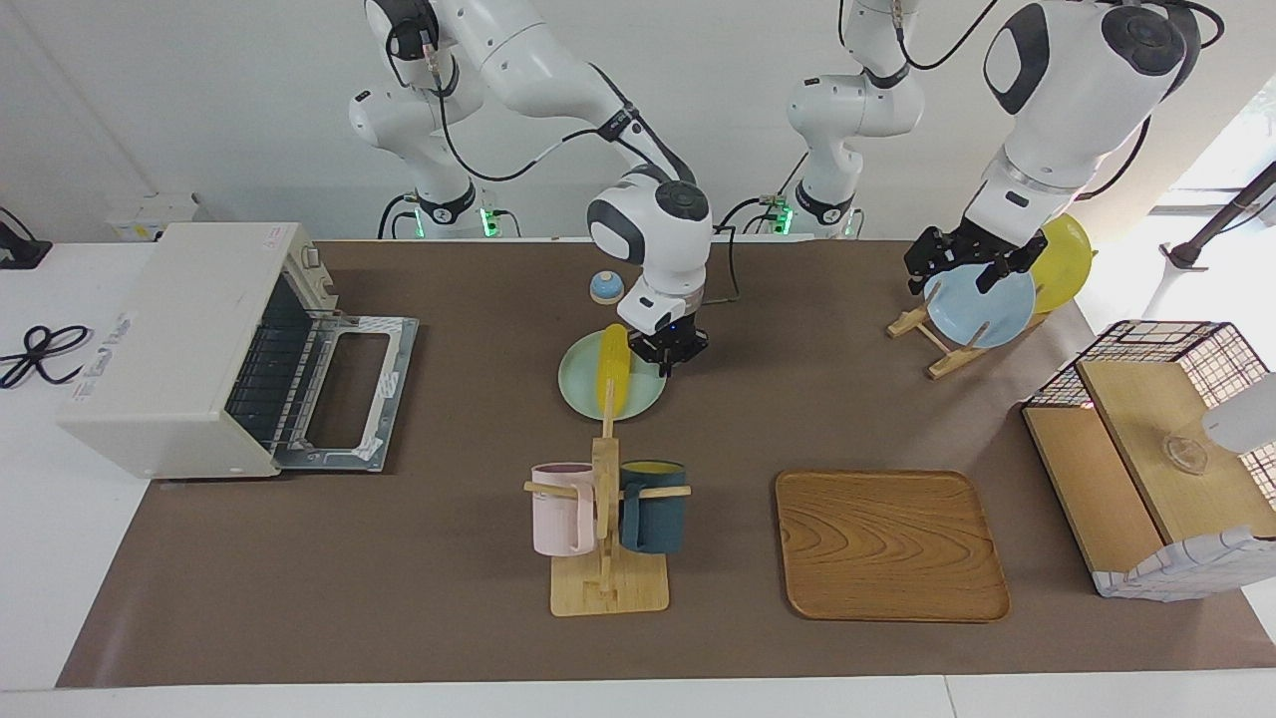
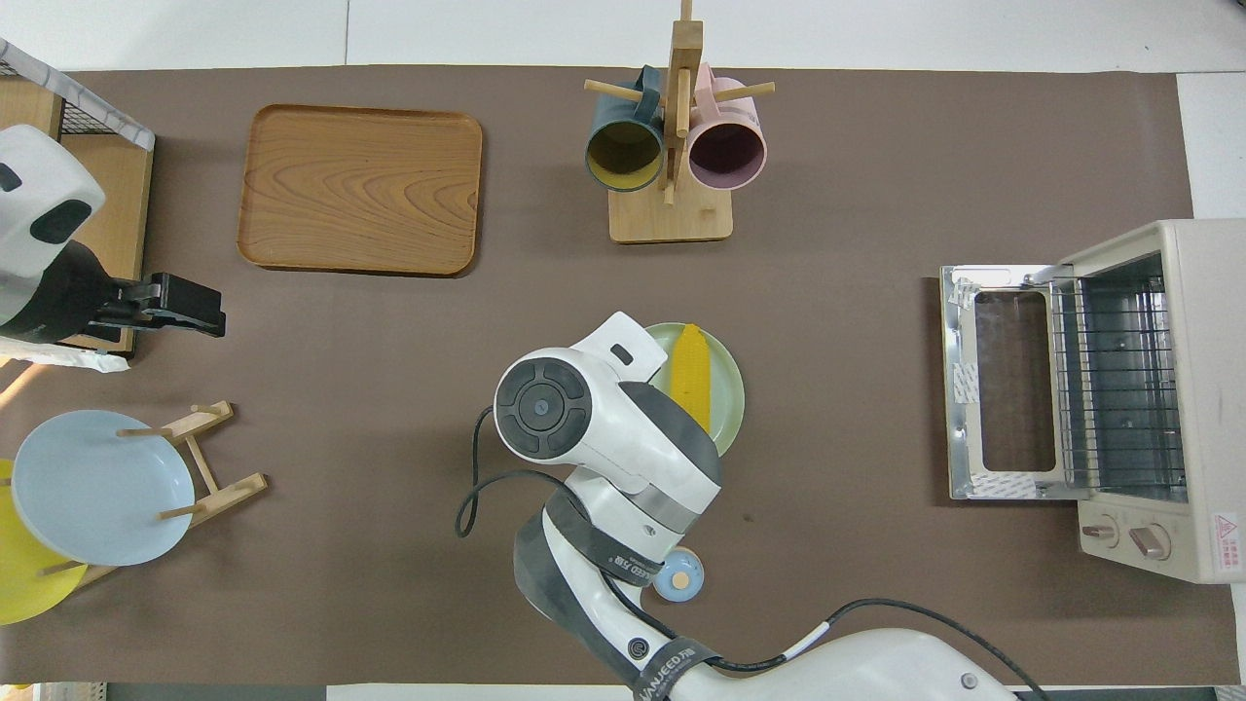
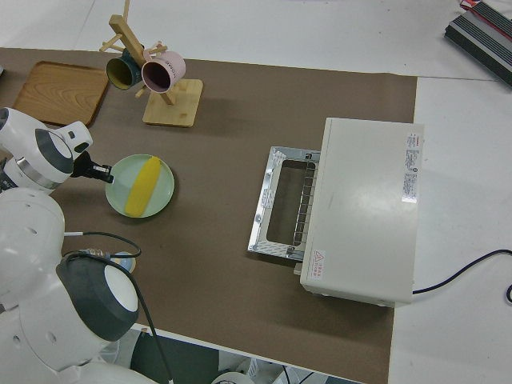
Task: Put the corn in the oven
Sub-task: 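Grasp the corn on the green plate with the right gripper, then carry the corn into the open oven with the right gripper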
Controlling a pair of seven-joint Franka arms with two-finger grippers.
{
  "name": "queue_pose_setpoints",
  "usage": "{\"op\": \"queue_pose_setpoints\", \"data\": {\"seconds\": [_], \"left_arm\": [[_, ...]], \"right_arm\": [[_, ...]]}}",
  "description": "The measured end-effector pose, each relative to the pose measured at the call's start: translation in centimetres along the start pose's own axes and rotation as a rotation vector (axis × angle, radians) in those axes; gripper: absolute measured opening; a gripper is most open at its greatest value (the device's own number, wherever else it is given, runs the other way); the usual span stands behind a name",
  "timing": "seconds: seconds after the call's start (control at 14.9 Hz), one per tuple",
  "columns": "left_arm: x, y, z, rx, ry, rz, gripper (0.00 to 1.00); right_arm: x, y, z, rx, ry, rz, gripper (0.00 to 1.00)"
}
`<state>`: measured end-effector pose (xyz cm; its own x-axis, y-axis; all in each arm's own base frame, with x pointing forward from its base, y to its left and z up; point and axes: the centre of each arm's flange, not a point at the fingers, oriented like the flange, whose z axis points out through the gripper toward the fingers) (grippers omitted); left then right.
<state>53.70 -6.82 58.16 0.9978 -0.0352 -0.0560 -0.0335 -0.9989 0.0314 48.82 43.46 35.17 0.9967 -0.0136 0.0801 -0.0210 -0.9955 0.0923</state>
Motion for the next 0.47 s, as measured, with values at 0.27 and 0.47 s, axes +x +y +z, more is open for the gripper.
{"op": "queue_pose_setpoints", "data": {"seconds": [0.27, 0.47], "left_arm": [[-0.1, -0.3, -0.3, -0.001, 0.006, -0.006, 1.00], [-0.1, -0.3, -0.3, -0.001, 0.006, -0.006, 1.00]], "right_arm": [[1.0, 1.8, -0.6, -0.036, -0.020, 0.025, 0.03], [1.2, 3.2, -0.4, -0.092, -0.049, 0.034, 0.03]]}}
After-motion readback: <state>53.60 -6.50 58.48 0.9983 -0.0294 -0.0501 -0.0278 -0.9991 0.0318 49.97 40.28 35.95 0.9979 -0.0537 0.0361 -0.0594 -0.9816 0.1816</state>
